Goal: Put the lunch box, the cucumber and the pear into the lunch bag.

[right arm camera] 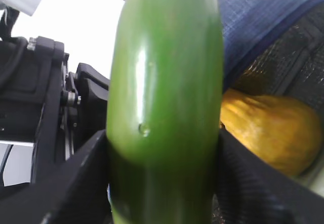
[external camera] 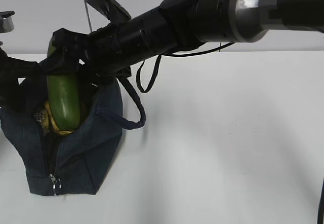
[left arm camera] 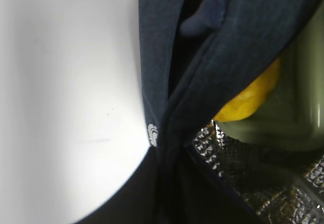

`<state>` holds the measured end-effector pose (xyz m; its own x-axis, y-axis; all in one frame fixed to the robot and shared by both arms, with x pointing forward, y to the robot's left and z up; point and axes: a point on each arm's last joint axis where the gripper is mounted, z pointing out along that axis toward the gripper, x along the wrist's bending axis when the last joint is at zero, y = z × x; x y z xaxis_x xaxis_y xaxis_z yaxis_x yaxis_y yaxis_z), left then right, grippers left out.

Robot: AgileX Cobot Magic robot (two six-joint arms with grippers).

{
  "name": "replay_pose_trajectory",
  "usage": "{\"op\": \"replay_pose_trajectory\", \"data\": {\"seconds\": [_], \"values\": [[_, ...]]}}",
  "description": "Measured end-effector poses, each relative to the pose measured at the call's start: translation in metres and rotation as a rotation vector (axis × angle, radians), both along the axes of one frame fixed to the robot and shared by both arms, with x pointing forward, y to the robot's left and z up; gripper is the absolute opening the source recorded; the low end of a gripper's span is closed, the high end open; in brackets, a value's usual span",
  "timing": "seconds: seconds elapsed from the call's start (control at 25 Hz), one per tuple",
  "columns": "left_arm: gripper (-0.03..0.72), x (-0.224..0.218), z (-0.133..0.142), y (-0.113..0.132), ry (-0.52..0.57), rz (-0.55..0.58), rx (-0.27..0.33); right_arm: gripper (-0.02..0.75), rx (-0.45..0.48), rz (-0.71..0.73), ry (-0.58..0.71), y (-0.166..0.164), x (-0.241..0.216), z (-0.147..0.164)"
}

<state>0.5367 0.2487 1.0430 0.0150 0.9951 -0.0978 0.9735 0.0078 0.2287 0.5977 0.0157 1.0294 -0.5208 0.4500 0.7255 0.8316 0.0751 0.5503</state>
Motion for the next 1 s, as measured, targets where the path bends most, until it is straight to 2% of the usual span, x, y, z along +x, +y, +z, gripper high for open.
{"op": "replay_pose_trajectory", "data": {"seconds": [0.28, 0.48, 0.6, 0.8, 1.0], "values": [[0.001, 0.000, 0.000, 0.000, 0.000, 0.000, 0.000, 0.552, -0.002, 0.012, -0.011, 0.000, -0.001, 0.000], [0.001, 0.000, 0.000, 0.000, 0.000, 0.000, 0.000, 0.564, -0.008, 0.021, -0.035, 0.000, 0.000, 0.000], [0.001, 0.000, 0.000, 0.000, 0.000, 0.000, 0.000, 0.568, -0.019, 0.005, -0.089, -0.003, 0.000, 0.009], [0.001, 0.000, 0.000, 0.000, 0.000, 0.000, 0.000, 0.568, -0.080, -0.041, -0.263, -0.015, -0.001, 0.039], [0.001, 0.000, 0.000, 0.000, 0.000, 0.000, 0.000, 0.563, -0.137, -0.041, -0.340, -0.021, -0.003, 0.049]]}}
